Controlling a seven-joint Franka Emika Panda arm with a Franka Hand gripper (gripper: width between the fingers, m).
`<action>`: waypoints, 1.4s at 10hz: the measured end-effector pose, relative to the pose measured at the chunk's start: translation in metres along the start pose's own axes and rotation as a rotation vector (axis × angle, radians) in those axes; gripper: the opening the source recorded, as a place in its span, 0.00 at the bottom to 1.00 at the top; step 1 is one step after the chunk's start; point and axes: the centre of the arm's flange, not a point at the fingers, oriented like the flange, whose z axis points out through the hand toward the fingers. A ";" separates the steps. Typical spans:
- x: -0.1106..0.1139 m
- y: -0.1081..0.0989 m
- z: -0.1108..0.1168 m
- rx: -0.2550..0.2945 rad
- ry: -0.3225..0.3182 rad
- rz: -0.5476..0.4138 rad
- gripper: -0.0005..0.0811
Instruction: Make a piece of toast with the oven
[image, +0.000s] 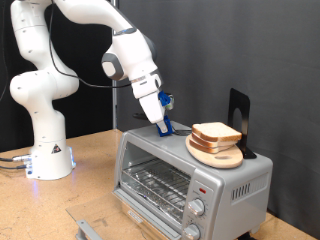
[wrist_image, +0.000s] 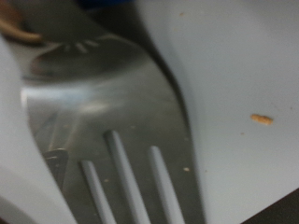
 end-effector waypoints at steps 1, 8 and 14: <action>0.000 0.000 0.000 0.000 0.001 0.001 0.73; 0.002 0.000 -0.002 0.011 -0.008 0.024 0.44; 0.016 0.004 -0.063 0.139 -0.046 0.066 0.45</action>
